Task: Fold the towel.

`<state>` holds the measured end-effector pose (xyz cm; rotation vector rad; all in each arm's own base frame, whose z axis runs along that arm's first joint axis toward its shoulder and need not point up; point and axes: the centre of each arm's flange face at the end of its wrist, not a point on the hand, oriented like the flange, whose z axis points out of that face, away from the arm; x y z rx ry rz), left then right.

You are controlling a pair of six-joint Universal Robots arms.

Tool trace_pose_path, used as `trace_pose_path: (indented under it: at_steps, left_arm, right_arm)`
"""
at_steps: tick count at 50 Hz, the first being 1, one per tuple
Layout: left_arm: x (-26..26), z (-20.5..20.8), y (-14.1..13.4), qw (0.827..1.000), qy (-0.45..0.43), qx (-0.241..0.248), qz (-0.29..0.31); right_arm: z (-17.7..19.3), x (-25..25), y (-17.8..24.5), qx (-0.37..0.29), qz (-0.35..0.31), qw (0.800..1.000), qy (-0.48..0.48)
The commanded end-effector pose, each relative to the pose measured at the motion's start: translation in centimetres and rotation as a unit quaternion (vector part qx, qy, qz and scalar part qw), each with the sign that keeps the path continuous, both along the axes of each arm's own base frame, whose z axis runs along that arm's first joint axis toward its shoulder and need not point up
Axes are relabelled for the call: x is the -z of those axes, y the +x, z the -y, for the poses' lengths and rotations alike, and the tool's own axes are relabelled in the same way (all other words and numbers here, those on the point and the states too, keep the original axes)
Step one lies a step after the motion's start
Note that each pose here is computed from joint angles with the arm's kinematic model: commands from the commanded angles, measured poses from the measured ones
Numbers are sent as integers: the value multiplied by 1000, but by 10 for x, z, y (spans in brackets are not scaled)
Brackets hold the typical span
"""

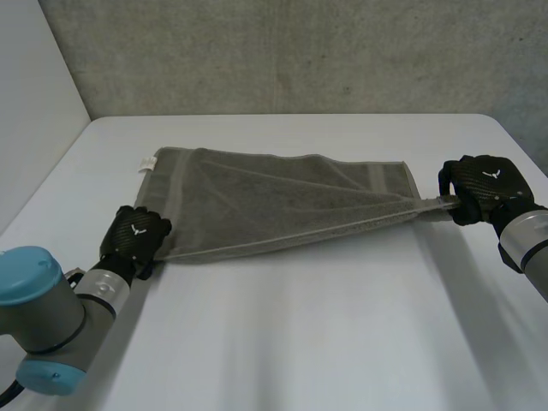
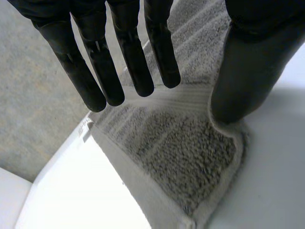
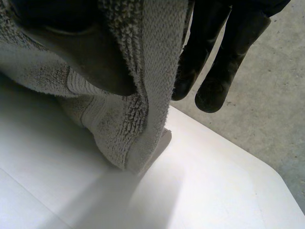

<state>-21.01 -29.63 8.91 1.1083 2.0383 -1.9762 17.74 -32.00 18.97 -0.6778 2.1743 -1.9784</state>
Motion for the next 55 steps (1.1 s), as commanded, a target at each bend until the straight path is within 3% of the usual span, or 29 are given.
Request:
trace_pose_path:
  at_steps: [1,13,21,27,42,48,55]
  left_arm:
    - [0,3,3,1000,7,-6,1]
    - [-9,13,10,999,12,-29,-24]
    - [-50,1,13,997,53,-38,-37]
    - [-78,-6,15,997,25,-38,-55]
    - [-136,-59,32,997,-19,-14,-73]
    - [-162,-82,36,996,-39,9,-79]
    - [-164,-78,36,995,-48,15,-81]
  right_arm:
    - [0,0,0,0,0,1000,0]
    - [0,-2,0,1,-1,1000,-1]
    - [-2,-12,2,-7,-6,1000,1]
    - [-10,-36,2,-15,-12,1000,20]
    - [-66,-64,-8,-72,-174,977,98]
    - [-81,-68,-15,-101,-202,967,121]
    - [-80,-79,-28,-127,-201,961,141]
